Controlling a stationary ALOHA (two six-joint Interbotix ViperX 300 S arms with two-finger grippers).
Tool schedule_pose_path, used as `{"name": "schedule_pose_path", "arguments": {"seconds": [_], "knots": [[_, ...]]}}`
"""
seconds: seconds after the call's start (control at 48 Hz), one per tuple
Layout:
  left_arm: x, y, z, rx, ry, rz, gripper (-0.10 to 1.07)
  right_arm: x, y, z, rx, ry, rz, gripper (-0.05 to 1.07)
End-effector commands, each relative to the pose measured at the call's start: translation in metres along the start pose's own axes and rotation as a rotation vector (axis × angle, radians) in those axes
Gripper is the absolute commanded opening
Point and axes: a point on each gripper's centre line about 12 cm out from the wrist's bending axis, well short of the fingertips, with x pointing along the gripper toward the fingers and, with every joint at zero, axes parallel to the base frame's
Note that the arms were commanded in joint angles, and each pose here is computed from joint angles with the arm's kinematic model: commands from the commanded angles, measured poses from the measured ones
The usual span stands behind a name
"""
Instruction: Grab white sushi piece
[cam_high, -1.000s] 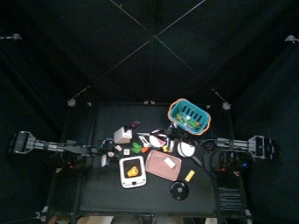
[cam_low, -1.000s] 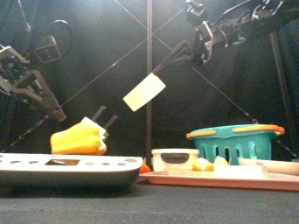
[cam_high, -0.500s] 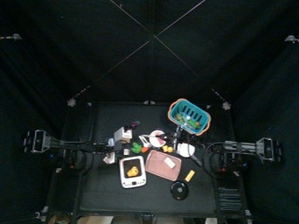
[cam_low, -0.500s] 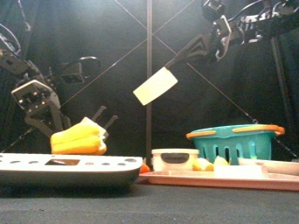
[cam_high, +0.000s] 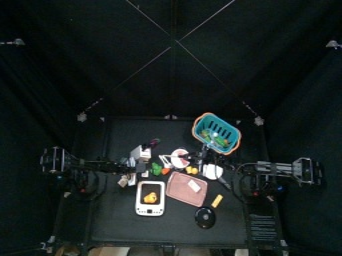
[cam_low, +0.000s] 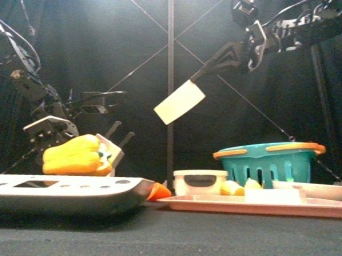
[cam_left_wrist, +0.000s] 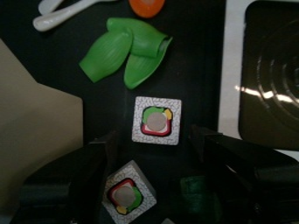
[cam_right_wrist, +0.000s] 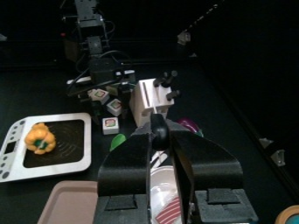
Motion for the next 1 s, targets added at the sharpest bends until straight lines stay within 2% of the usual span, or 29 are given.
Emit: {"name": "schedule_pose_path", "arguments": {"seconds": [0.0,0.229,0.458,0.562,0.812,0.979], "knots": [[0.003,0.002,0.01,0.01,-0.017,0.004,0.99,-0.003,-0.001,0.009,0.0,-0.035,-0.008,0.43],[0.008,0.002,0.01,0.022,-0.004,0.002,0.99,-0.003,-0.002,0.008,-0.001,-0.037,-0.011,0.43],[0.008,0.003,0.018,0.034,-0.023,0.004,0.95,-0.004,-0.002,0.007,-0.002,-0.035,-0.012,0.43],[0.009,0.002,0.018,0.037,-0.02,0.003,0.9,-0.004,-0.002,0.007,-0.001,-0.037,-0.012,0.43],[0.013,0.001,0.014,0.035,0.0,-0.001,0.67,-0.003,-0.002,0.005,0.001,-0.033,-0.014,0.43],[0.008,0.001,0.023,0.035,-0.031,0.002,0.63,-0.004,-0.003,0.006,0.001,-0.039,-0.018,0.43]]}}
